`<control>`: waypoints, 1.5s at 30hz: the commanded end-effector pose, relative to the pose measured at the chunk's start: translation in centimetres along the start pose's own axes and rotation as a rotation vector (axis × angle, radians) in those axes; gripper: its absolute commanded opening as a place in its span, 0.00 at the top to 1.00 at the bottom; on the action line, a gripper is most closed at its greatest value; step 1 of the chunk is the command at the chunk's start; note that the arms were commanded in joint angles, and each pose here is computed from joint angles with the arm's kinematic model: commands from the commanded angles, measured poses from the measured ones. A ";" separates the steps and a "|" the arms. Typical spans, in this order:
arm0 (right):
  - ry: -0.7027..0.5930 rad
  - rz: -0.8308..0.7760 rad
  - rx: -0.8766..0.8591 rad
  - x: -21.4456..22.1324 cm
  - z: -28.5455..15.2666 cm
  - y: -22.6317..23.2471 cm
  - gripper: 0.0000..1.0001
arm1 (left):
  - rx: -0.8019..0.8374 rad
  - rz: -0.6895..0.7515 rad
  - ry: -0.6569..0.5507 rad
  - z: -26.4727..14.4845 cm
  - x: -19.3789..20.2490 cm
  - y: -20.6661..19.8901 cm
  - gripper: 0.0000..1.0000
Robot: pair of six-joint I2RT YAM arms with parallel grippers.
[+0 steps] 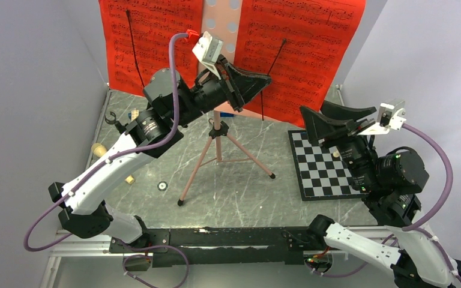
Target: Pack up the instrument practice props
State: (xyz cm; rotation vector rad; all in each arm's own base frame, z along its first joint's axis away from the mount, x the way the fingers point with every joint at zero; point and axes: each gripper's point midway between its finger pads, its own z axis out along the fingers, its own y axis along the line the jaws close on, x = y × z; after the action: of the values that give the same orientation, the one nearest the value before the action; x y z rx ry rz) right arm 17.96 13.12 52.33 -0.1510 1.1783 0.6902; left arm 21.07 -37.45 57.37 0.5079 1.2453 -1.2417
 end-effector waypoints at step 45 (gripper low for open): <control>-0.032 -0.060 0.079 -1.7 -0.3 -1.6 0.68 | -0.004 0.010 -0.019 -1.2 -0.1 0.0 1.00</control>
State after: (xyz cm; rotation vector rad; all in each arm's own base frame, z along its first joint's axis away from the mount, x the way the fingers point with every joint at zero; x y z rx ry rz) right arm 17.85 10.04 53.60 -0.0674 1.1305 0.5953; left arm 20.83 -36.83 57.33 0.4910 1.2155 -1.2435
